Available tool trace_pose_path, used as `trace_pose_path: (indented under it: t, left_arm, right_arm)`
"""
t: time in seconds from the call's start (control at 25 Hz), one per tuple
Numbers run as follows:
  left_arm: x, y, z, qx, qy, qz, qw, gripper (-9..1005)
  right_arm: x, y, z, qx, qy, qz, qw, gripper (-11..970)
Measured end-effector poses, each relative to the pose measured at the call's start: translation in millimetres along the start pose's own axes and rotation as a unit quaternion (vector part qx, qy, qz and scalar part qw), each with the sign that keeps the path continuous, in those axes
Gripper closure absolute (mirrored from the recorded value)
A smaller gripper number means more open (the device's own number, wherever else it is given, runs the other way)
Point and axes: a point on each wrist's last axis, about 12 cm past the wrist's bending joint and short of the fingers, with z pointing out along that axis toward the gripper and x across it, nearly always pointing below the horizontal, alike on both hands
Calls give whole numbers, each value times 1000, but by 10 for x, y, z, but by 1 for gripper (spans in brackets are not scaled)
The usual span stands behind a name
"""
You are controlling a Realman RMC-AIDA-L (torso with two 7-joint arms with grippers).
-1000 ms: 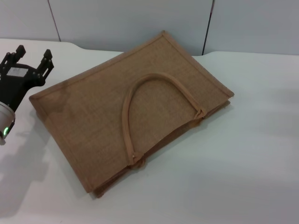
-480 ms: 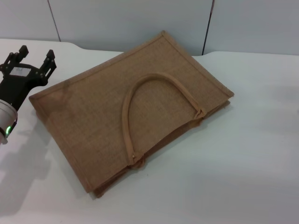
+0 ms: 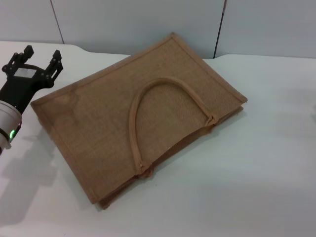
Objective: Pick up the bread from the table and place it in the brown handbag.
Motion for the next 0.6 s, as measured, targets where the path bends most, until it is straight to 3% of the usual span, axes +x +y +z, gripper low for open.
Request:
trace_pose_path:
  t: [0.6]
  left_arm:
    - [-15, -10, 25, 2, -2, 0, 1000, 277]
  right_arm:
    - [-52, 42, 73, -7, -8, -1, 1000, 167]
